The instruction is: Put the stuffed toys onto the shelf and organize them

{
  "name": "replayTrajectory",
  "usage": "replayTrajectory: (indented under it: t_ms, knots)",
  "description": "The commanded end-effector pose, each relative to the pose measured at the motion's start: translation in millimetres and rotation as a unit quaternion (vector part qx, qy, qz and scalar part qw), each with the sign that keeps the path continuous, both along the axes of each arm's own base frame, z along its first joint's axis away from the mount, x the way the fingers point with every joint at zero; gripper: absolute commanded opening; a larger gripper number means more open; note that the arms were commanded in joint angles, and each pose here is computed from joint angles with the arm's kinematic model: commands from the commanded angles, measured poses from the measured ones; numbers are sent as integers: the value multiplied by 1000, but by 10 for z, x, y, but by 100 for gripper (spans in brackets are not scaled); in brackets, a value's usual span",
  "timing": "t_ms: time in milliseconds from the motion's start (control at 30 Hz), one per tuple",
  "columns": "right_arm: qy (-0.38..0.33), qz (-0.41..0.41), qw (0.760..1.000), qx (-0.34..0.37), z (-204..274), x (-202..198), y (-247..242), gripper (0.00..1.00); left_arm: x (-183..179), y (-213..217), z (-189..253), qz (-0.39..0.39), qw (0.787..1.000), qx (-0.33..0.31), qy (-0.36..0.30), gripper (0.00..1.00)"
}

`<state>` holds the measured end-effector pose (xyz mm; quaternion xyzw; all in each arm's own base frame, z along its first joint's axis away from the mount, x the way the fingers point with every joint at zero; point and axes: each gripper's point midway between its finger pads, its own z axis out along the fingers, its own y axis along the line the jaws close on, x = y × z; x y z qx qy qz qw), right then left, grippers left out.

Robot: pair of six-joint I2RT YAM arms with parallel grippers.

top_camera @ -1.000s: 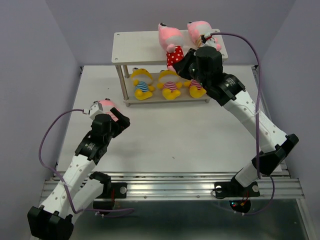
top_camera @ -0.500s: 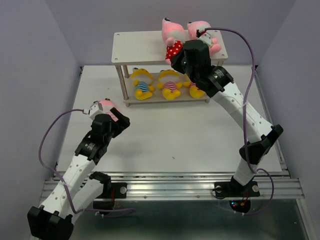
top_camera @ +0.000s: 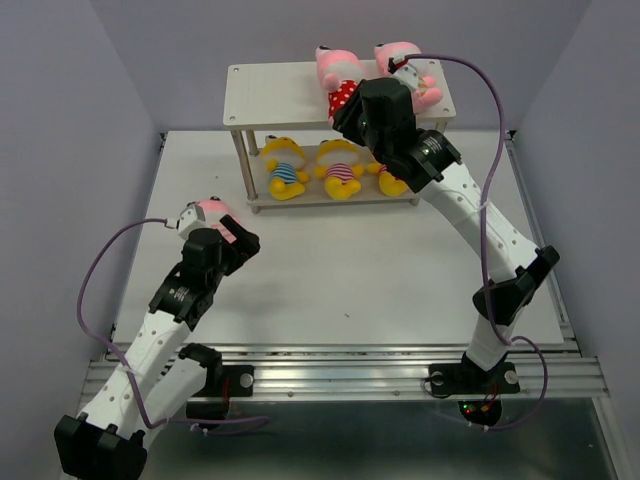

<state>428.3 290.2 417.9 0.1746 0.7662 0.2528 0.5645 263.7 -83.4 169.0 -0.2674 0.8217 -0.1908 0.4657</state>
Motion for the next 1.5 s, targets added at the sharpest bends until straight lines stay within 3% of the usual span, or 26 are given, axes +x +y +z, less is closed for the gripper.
replayTrajectory:
  t_ms: [0, 367, 667, 1033, 1333, 1467]
  knots:
    - [-25, -10, 999, 17, 197, 51, 12, 41, 32, -3, 71, -3, 1000, -1, -22, 99]
    - [-40, 6, 999, 27, 324, 42, 64, 52, 34, 2, 71, -1, 1000, -1, -21, 99]
    - [-61, 92, 993, 29, 475, -246, 169, 70, 35, 8, 89, -1, 1000, 1, -23, 99]
    - [-105, 209, 972, -8, 717, -689, 235, 77, 38, 4, 84, -1, 1000, 1, -22, 99]
    - [-113, 116, 981, -110, 695, -536, -212, 84, 37, -3, 90, -4, 1000, 1, -23, 99]
    - [-104, 75, 980, -151, 569, -440, -369, 96, 41, 2, 90, -3, 1000, 2, -24, 99]
